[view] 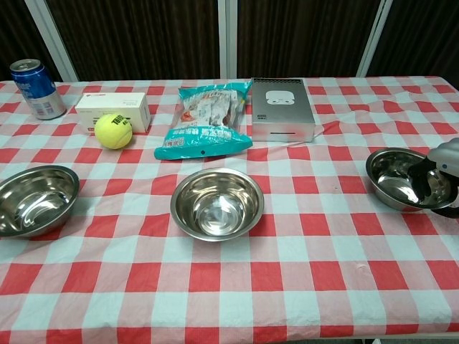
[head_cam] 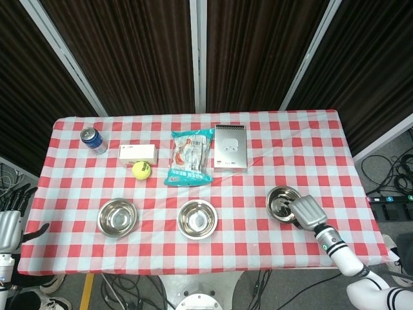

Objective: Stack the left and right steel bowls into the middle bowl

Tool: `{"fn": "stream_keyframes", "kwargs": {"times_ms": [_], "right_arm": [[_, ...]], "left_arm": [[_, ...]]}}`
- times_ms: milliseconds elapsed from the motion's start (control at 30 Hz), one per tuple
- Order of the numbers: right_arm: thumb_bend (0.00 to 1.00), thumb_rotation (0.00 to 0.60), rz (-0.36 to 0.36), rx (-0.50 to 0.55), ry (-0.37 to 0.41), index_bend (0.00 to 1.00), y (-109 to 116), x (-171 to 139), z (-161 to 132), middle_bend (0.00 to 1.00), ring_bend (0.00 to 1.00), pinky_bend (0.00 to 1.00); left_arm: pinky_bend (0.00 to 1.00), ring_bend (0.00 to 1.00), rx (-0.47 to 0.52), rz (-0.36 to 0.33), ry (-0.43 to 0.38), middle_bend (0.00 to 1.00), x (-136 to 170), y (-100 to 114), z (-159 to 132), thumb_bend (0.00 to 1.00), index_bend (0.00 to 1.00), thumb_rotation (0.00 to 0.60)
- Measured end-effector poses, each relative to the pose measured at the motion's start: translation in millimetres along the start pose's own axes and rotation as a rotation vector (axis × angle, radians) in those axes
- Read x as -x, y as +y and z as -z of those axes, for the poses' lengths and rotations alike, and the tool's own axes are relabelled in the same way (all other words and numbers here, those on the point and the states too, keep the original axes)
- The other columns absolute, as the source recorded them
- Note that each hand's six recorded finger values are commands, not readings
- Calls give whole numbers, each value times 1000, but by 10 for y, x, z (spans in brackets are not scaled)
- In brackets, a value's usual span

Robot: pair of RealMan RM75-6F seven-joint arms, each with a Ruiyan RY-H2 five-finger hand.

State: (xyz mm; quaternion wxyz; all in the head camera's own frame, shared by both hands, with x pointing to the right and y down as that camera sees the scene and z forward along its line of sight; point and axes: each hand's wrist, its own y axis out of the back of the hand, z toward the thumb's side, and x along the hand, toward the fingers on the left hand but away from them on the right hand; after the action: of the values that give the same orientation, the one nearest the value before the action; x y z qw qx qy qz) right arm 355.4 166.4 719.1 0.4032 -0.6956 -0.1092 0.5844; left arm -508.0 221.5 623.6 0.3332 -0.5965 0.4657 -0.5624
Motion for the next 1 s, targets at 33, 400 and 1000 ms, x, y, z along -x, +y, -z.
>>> {"fn": "stream_keyframes", "kwargs": {"times_ms": [33, 400, 1000], "right_arm": [[301, 600, -3, 0, -1, 538, -6, 4, 2, 489, 786, 748], [361, 600, 7, 3, -15, 627, 24, 20, 19, 550, 796, 748], [366, 600, 143, -11, 3, 643, 490, -2, -60, 569, 797, 748]], "left_arm": [[192, 124, 2, 1, 2, 181, -1, -5, 5, 177, 182, 600], [193, 124, 7, -1, 0, 181, -11, -11, -1, 177, 182, 600], [192, 124, 16, -4, 3, 181, -20, -5, 7, 177, 182, 600]]}}
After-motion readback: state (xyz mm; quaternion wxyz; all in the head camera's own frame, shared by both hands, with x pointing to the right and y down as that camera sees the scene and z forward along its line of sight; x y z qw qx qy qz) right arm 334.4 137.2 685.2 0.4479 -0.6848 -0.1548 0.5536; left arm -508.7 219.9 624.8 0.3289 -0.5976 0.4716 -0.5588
